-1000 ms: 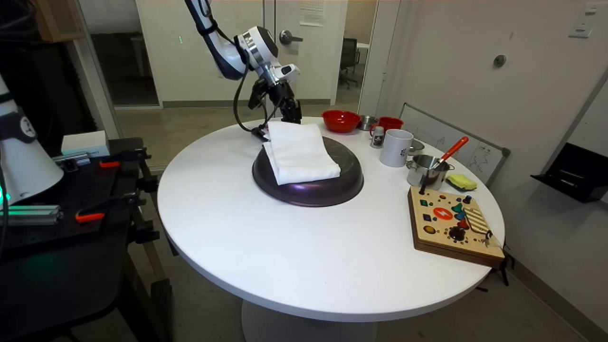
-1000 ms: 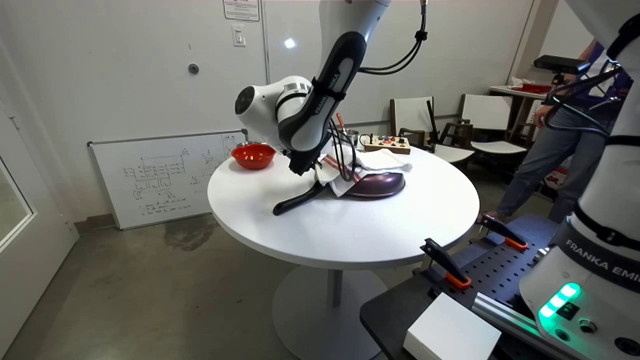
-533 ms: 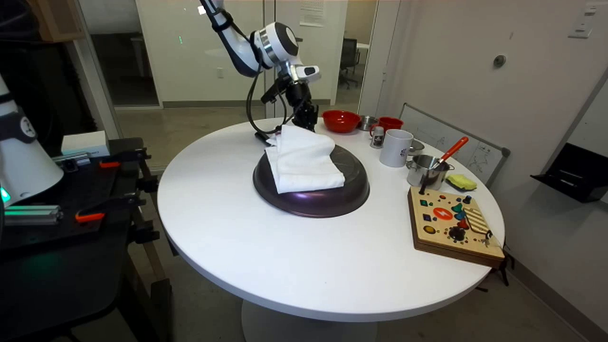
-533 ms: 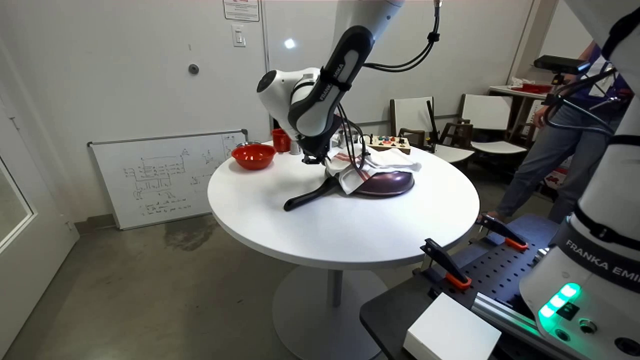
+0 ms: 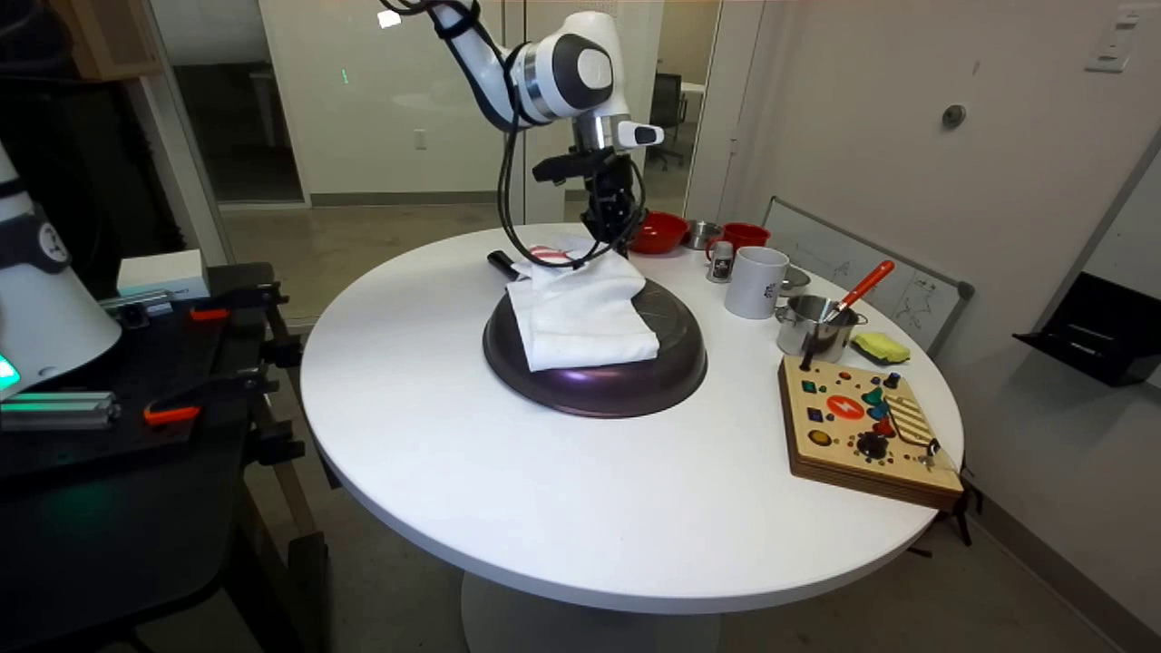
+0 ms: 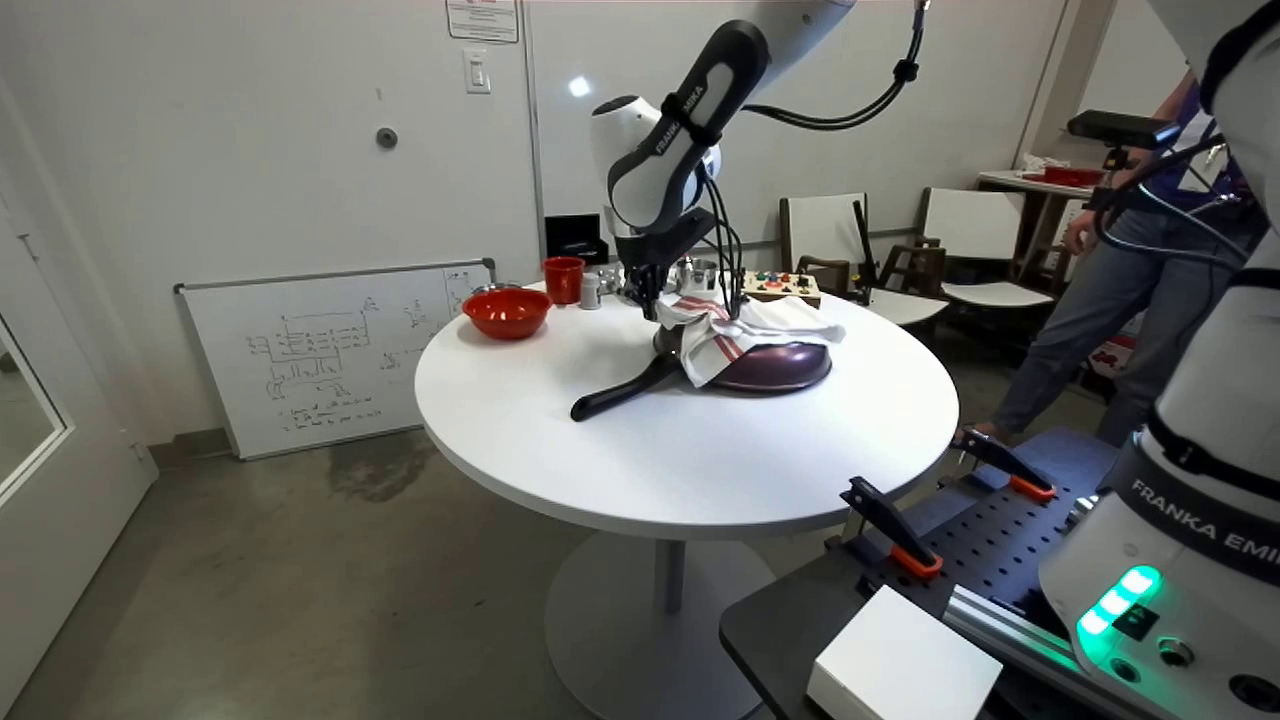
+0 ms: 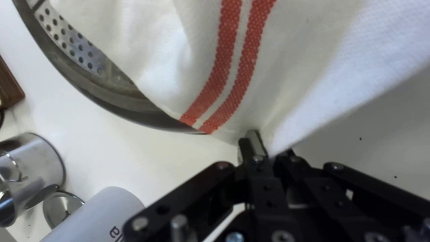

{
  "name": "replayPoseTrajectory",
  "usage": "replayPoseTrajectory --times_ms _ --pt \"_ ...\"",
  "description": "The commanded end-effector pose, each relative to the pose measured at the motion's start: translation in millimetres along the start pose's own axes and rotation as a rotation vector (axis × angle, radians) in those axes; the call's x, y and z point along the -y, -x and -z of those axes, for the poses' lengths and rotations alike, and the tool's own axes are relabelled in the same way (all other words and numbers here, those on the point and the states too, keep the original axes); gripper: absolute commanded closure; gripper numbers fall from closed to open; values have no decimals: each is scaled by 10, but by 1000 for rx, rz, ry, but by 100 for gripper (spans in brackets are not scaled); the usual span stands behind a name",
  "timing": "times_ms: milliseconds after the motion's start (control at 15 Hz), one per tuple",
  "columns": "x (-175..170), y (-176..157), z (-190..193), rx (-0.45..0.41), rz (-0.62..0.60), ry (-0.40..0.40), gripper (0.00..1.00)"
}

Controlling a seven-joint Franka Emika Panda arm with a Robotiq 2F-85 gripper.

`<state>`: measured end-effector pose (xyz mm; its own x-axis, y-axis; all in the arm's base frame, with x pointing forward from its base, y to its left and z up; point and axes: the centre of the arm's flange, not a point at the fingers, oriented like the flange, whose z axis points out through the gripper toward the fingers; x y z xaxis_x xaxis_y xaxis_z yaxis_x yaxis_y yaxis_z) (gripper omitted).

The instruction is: Move the tea towel to the right

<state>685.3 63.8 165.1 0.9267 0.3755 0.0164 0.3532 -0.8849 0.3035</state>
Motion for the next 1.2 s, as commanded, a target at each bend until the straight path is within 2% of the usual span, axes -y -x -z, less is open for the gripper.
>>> replayPoseTrajectory --times_ms 0,267,533,800,1133 --pt "-238 61 288 -34 65 -155 95" --pt "-515 150 910 -74 34 -167 95" --pt "-766 311 1449 -21 -20 -129 95" --pt "-1012 624 1616 74 -63 -100 95" --pt "-1308 984 1502 197 -160 -28 95"
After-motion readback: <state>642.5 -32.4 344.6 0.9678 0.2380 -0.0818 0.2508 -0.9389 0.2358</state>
